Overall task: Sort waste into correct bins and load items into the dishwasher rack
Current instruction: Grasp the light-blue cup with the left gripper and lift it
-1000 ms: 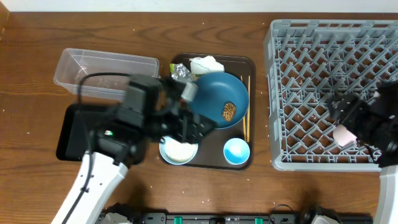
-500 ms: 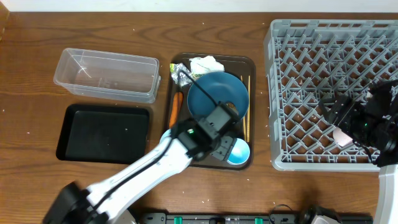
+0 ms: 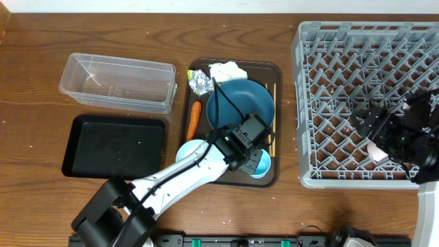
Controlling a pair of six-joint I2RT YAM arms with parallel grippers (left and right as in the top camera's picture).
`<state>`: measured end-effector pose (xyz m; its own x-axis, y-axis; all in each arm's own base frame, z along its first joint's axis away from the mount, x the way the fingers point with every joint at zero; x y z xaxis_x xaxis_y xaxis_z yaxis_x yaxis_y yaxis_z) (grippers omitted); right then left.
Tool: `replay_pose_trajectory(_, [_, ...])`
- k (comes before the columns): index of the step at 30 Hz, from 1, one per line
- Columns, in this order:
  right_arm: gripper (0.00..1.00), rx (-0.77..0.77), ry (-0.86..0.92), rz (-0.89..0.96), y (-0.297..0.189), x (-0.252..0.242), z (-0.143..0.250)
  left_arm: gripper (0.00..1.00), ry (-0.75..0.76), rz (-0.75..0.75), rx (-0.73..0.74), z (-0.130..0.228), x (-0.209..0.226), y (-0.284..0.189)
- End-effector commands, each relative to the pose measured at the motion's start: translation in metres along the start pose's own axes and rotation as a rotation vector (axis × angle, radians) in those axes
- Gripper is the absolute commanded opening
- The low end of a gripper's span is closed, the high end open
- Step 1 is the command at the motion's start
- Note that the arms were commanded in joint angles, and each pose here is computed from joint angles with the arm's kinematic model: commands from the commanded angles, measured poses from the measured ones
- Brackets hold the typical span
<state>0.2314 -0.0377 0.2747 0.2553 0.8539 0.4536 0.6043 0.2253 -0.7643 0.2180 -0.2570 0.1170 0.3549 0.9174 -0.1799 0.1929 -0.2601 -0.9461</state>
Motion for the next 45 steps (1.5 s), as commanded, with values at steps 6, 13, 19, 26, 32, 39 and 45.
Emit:
replay_pose_trajectory(6, [0.74, 0.036, -0.129, -0.035, 0.000, 0.008, 0.007, 0.06, -0.068, 0.206, -0.196, -0.034, 0.011, -0.106])
replay_pose_trajectory(13, [0.74, 0.076, -0.393, -0.461, -0.006, 0.066, 0.023, 0.06, -0.076, 0.698, -0.344, -0.048, 0.041, -0.195])
replay_pose_trajectory(19, [0.73, 0.078, -0.596, -0.743, -0.012, 0.121, 0.037, 0.06, 0.001, 1.038, -0.336, -0.049, 0.047, -0.230])
replay_pose_trajectory(26, [0.72, 0.039, -0.857, -0.941, -0.020, 0.177, 0.060, 0.06, 0.070, 1.158, -0.308, -0.043, 0.041, -0.242])
replay_pose_trajectory(32, [0.71, 0.004, -1.048, -1.083, -0.030, 0.208, 0.085, 0.06, 0.075, 1.166, -0.306, -0.042, 0.040, -0.243])
replay_pose_trajectory(39, [0.70, 0.036, -1.088, -1.055, -0.027, 0.206, 0.096, 0.06, 0.105, 1.197, -0.313, -0.042, 0.040, -0.248])
replay_pose_trajectory(45, [0.74, 0.032, -1.142, -1.208, -0.041, 0.210, 0.104, 0.06, 0.118, 1.193, -0.331, -0.044, 0.041, -0.249])
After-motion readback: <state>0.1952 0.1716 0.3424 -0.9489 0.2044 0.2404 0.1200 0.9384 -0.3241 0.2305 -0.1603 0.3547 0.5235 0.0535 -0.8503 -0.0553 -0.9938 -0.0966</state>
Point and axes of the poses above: each gripper's point midway between its finger pads, its own y axis out along the fingers, its own x axis along the line the jaws close on, z = x × y, the point moved 6 cm from there along -y, back along the fingers, and after that the axes turned 6 degrees about -y, right-handed, at the moved point
